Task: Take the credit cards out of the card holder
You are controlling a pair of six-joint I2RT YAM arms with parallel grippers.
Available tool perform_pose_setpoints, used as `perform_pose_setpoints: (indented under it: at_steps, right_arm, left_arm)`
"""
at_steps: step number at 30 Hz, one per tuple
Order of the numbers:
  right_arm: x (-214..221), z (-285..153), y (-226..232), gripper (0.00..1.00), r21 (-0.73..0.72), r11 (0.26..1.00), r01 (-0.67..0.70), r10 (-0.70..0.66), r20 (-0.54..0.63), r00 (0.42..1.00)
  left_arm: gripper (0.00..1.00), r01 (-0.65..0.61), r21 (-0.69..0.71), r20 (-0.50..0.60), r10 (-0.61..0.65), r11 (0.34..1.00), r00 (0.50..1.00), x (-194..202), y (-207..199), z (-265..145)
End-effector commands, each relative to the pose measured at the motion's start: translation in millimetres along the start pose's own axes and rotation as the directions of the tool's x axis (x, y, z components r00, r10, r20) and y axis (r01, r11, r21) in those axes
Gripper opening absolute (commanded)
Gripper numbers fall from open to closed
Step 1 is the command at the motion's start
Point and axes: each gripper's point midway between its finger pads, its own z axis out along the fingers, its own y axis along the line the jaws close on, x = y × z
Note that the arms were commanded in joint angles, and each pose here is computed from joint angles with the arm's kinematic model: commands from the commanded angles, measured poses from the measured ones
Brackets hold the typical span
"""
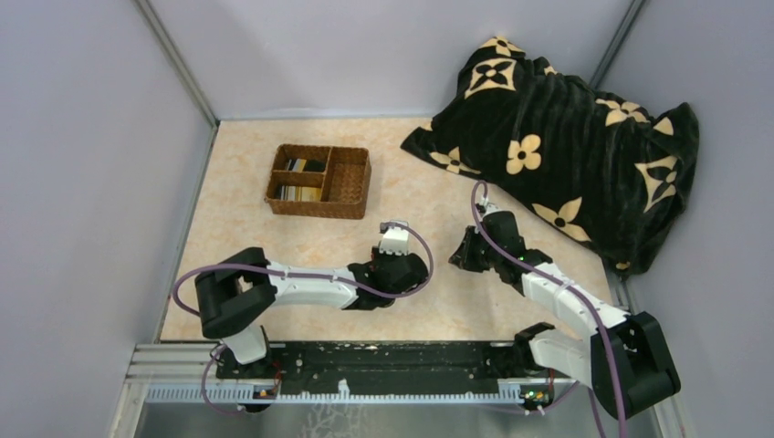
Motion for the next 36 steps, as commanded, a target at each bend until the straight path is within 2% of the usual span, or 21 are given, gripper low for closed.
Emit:
perform_pose_setpoints:
  at_steps: [1, 17, 29, 33, 36]
  right_arm:
    - [-5.5, 1.8, 7.2, 0.00, -0.031, 0.999, 0.020, -0.020, 0.026, 0.999]
    - [-3.1, 1.4, 12.7, 0.00, -0.057, 0.998, 0.027, -0.026, 0.014, 1.000]
    - [-12.7, 6.3, 47.5, 0.00, 0.020, 0.981, 0.193, -0.193, 0.005, 0.981]
    - [-14.5, 11.3, 61.0, 0.15, 0.056, 0.968, 0.246, -0.245, -0.010, 0.969]
    - [-16.2, 17.6, 75.2, 0.21, 0.048, 0.962, 0.269, -0.268, -0.015, 0.963]
  left_arm:
    - [0.23, 0.032, -0.045, -0.010, -0.032, 0.998, 0.999, 1.6, 20.7, 4.1]
    - [0.23, 0.083, -0.114, -0.047, -0.089, 0.990, 0.995, 17.1, 63.5, -5.5]
    - [0.23, 0.121, -0.131, -0.082, -0.132, 0.984, 0.988, 39.3, 81.3, -12.3]
    - [0.23, 0.115, -0.172, -0.088, -0.131, 0.978, 0.987, 46.6, 92.4, -13.5]
    - [0.23, 0.120, -0.192, -0.089, -0.139, 0.974, 0.986, 50.5, 99.9, -15.8]
